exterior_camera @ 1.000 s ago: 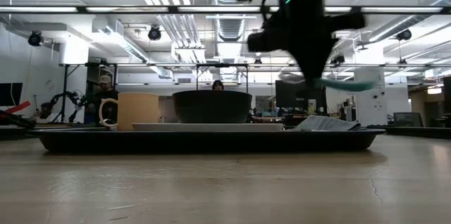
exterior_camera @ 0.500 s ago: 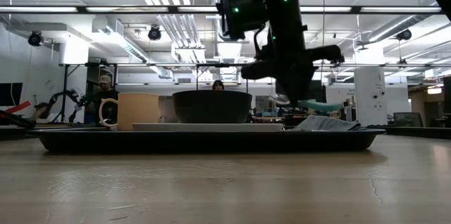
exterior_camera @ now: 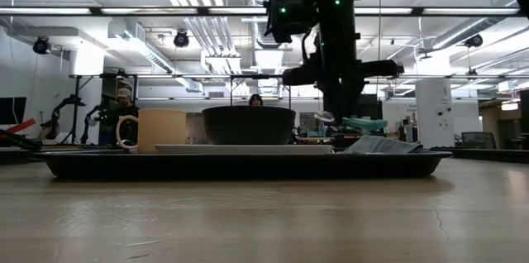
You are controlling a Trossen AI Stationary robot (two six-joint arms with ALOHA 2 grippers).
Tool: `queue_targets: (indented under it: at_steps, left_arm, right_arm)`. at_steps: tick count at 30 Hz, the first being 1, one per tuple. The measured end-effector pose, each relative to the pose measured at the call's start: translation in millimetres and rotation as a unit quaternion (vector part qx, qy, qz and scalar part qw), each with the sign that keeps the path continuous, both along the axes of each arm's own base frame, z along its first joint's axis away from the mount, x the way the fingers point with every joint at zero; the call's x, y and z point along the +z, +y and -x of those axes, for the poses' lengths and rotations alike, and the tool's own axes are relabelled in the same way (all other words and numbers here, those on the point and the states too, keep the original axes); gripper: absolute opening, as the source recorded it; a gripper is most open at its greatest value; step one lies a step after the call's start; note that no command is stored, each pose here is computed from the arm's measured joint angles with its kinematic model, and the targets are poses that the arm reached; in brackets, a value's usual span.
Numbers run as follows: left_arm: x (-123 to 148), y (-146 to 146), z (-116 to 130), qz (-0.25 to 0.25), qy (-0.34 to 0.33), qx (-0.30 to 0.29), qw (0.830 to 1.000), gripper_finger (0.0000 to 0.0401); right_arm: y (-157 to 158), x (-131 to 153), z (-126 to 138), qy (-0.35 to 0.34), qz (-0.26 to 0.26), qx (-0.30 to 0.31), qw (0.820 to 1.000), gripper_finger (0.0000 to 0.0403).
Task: Set up tray
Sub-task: Put the green spoon on the gray napkin to the right of the green knife
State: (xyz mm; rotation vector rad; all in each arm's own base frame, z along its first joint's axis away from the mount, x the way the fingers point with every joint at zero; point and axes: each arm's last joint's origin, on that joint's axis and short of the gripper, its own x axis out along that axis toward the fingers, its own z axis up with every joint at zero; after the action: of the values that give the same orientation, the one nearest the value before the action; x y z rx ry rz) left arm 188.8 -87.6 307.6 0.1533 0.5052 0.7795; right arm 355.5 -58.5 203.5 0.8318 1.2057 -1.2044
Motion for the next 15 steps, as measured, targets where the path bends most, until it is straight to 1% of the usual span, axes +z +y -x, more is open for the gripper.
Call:
queue_targets:
  at_steps: [5,7,13,15]
  left_arm:
    - [0,0,0,-0.001,0.003,0.000,1.000,0.0208]
    - [0,0,0,-0.001,0.003,0.000,1.000,0.0208]
    - [0,0,0,-0.001,0.003,0.000,1.000,0.0208]
    - [0,0,0,-0.001,0.003,0.000,1.000,0.0208]
  right_arm:
    - [-5,1,15,-0.011,-0.015,-0.025,1.000,0.0022]
    - [-4,-1,16,-0.023,-0.023,-0.029,0.999,0.0021]
    - [1,-20,23,-0.017,-0.044,-0.043,0.998,0.0021]
    - [1,-29,23,-0.031,-0.055,-0.046,0.997,0.0022]
